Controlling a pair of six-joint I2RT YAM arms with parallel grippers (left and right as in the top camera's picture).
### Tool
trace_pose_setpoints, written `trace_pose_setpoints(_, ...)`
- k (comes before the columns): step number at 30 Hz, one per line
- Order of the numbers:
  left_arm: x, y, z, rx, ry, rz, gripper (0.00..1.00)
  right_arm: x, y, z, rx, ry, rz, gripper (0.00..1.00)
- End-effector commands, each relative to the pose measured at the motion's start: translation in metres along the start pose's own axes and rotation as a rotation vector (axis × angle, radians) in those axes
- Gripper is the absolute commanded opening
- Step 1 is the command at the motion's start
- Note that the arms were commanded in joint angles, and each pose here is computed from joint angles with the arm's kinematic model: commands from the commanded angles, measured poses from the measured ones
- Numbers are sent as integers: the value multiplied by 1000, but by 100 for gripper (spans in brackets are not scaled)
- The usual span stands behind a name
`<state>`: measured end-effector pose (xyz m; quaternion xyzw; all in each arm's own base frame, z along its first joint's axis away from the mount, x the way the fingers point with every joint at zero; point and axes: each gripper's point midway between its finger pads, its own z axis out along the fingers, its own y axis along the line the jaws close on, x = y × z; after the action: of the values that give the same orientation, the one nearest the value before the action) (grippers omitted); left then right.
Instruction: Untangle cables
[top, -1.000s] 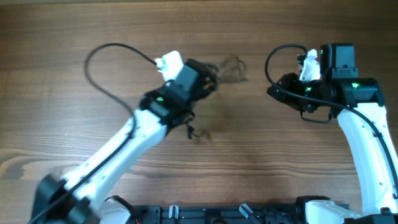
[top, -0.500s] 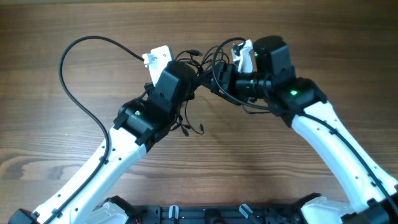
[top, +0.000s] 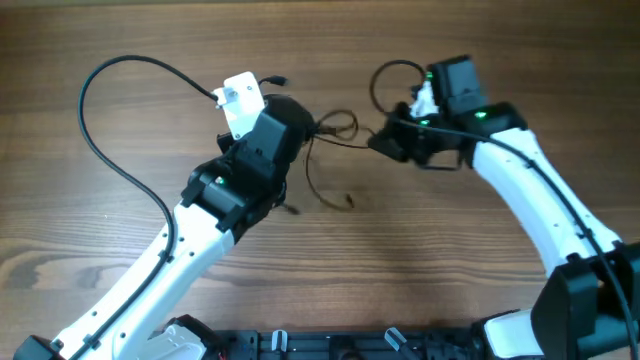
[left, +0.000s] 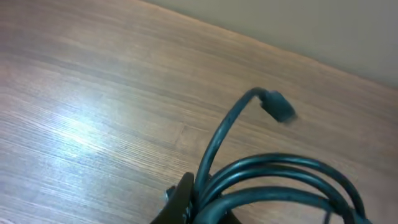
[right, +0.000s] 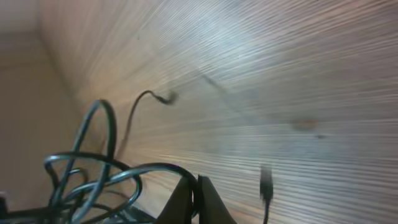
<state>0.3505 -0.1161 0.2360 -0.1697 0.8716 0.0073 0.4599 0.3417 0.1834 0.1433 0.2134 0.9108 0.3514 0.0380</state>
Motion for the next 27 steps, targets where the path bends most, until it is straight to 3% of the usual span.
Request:
trace_pose_setpoints(1,-34,50,0,-165,-126,-212,4,-43,-74,-34,223,-148,31,4)
trace_pose_setpoints(8,-23,74,13,-194,-51,-494,4,-78,-121,-73,286,-241,80,7)
trace_pose_setpoints(10,-17,56,18,-97,36,-449,4,-67,-95,-64,146,-160,6,40)
trace_pose_setpoints(11,-14,30,19,39,102,-303,4,-56,-70,-57,28,-97,-70,61)
trace_pose_setpoints(12,-11,11,18,145,138,-184,4,-42,-42,-50,-87,-35,-112,70)
trace_pose_setpoints(13,-6,-9,16,252,168,-69,4,-33,-22,-47,-164,6,-133,73)
trace_pose_setpoints(16,1,-26,12,358,206,11,4,-5,30,-23,-257,84,-104,74)
trace_pose_setpoints(19,10,-41,4,462,245,83,4,11,82,1,-312,39,-148,74)
trace_pose_setpoints(24,20,-58,-10,587,314,74,4,30,93,36,-204,-56,64,71)
trace_pose_setpoints(25,20,-59,-10,591,315,73,4,41,93,48,-185,-24,77,62)
trace_pose_setpoints(27,19,-60,-10,586,324,33,4,50,89,61,-161,3,73,57)
